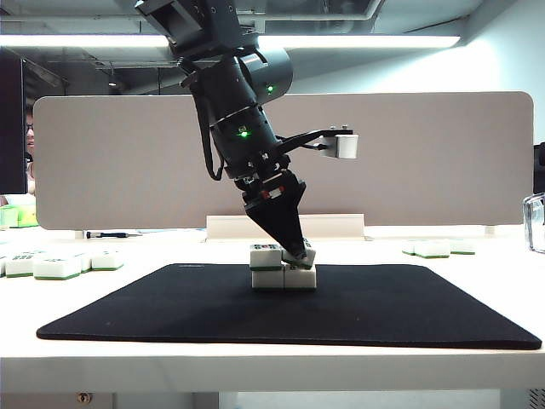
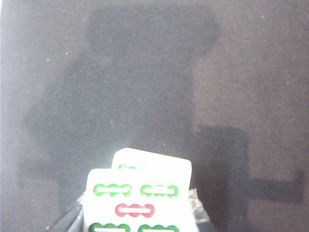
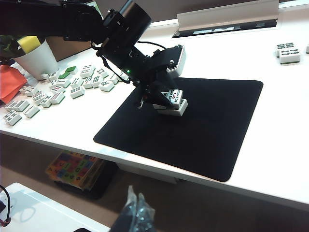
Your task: Arrange four mahjong tiles into a neat stack, creating two layers of paired tiles.
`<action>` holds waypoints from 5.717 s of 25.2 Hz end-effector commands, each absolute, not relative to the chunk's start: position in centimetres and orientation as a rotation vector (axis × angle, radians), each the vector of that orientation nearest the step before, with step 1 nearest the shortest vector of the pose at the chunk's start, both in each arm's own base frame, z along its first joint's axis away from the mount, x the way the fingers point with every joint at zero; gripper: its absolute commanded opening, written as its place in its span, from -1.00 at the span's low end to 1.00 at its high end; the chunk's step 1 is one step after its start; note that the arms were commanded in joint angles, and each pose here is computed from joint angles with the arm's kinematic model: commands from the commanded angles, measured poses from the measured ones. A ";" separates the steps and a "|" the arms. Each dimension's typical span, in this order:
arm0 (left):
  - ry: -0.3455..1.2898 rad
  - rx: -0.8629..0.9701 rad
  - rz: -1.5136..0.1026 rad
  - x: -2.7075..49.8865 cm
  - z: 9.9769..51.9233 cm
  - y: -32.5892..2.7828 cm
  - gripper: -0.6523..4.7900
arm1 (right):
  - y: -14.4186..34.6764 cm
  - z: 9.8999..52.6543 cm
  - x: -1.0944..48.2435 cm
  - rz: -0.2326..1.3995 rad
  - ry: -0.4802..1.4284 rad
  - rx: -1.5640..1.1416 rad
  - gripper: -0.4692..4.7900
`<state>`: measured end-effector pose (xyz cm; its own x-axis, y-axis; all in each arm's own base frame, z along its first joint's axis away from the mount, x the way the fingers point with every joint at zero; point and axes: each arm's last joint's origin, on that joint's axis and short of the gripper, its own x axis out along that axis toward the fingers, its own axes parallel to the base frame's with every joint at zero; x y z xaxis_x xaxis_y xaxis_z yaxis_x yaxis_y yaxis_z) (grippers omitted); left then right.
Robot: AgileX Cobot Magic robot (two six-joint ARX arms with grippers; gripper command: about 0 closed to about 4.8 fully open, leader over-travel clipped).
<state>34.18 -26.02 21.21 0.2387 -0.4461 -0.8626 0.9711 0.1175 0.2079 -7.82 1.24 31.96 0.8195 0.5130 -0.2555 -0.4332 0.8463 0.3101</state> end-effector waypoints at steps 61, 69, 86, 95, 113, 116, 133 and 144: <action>1.126 0.166 -0.329 35.1 21.8 -23.3 -0.58 | 1.2 32.0 -8.1 0.488 0.311 0.233 -0.83; 1.172 0.310 -0.331 31.1 27.9 -20.0 -0.60 | 1.2 31.9 -8.1 0.487 0.320 0.236 -0.83; 0.819 0.261 -0.551 17.1 41.5 -15.5 -0.78 | 1.2 31.9 -8.1 0.488 0.319 0.236 -0.82; 0.741 0.282 -0.570 13.1 42.6 -12.4 -0.78 | 1.2 31.9 -8.1 0.488 0.318 0.236 -0.82; 0.635 0.209 -0.254 17.0 39.4 -11.1 -0.78 | 1.2 31.9 -8.1 0.488 0.318 0.235 -0.82; 0.623 0.128 -0.210 17.8 37.5 -9.4 -0.78 | 1.2 31.9 -8.1 0.487 0.318 0.236 -0.82; 0.200 -0.114 0.167 12.0 19.0 0.5 -0.78 | 1.2 31.9 -8.1 0.488 0.317 0.236 -0.82; 0.149 -0.119 0.237 10.6 15.8 1.3 -0.78 | 1.2 31.9 -8.1 0.488 0.317 0.235 -0.82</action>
<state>10.63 1.32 15.97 0.9573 0.2342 -0.1693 -0.2530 0.9624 -0.0989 -7.81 1.18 31.88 0.8289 0.4925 -0.2653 -0.4118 0.8581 0.3067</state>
